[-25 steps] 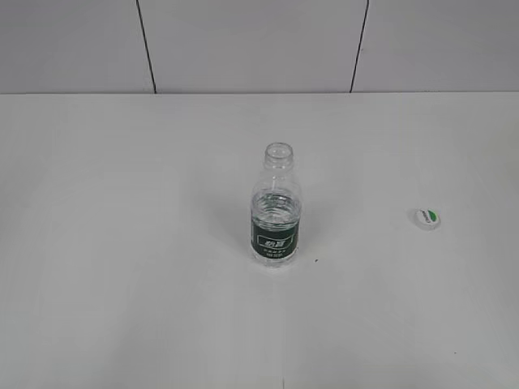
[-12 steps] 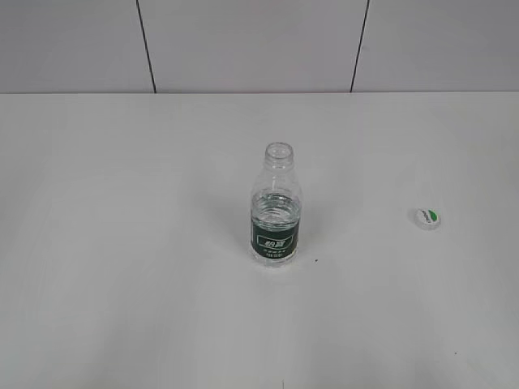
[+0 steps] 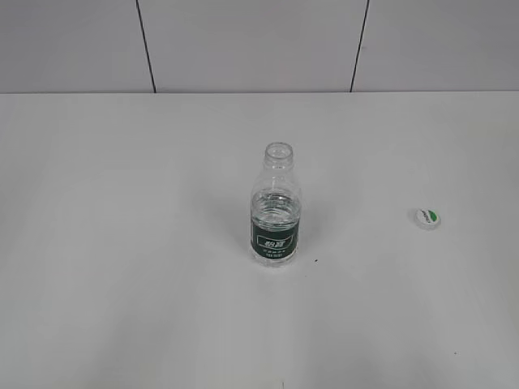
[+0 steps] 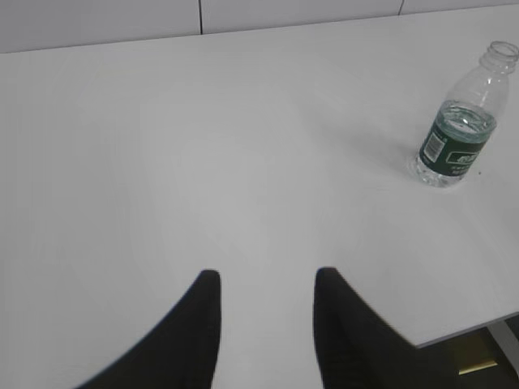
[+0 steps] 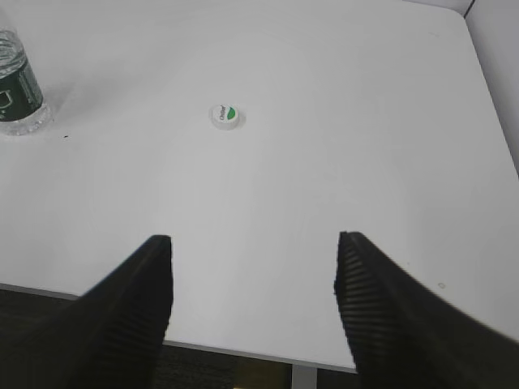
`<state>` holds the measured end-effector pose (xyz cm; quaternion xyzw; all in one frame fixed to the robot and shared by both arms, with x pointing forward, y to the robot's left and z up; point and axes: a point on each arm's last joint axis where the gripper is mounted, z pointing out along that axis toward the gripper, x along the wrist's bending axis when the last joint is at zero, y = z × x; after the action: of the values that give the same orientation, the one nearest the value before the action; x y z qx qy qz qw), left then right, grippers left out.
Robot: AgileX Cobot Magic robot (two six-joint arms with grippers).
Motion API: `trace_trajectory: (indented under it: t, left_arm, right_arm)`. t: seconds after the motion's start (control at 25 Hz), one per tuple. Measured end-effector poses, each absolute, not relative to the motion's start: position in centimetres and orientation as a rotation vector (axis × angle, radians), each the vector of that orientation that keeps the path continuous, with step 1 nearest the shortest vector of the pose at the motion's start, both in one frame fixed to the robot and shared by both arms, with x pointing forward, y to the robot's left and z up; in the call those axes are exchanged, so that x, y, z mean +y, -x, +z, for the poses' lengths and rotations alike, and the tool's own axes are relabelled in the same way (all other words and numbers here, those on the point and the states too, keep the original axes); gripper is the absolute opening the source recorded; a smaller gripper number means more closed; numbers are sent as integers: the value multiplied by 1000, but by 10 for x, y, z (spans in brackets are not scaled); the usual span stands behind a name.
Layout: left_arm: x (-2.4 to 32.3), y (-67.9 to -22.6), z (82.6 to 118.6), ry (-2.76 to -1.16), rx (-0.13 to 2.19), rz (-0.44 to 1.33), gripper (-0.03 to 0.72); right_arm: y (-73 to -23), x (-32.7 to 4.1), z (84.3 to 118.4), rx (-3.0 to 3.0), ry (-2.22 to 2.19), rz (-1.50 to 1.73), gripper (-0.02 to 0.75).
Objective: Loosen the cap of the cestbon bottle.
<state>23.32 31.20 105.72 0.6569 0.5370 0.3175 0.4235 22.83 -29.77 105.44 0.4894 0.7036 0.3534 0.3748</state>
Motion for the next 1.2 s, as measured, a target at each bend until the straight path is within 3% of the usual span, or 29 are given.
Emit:
trace_trajectory:
  t: [0.32, 0.76, 1.08, 1.2]
  left_arm:
    - [312, -233, 1057, -1616, 1386, 824, 244]
    - [309, -229, 1057, -1397, 1689, 1020, 244]
    - [309, -229, 1057, -1404, 1686, 1026, 244]
    - [303, -230, 1057, -1516, 1590, 1024, 242]
  right_arm:
    - [-229, -298, 1054, 1792, -1258, 901, 484]
    - [-229, -297, 1054, 1721, -1327, 851, 484]
    - [-229, -297, 1054, 1720, -1327, 849, 484]
    - [-229, -297, 1054, 1720, -1327, 849, 484]
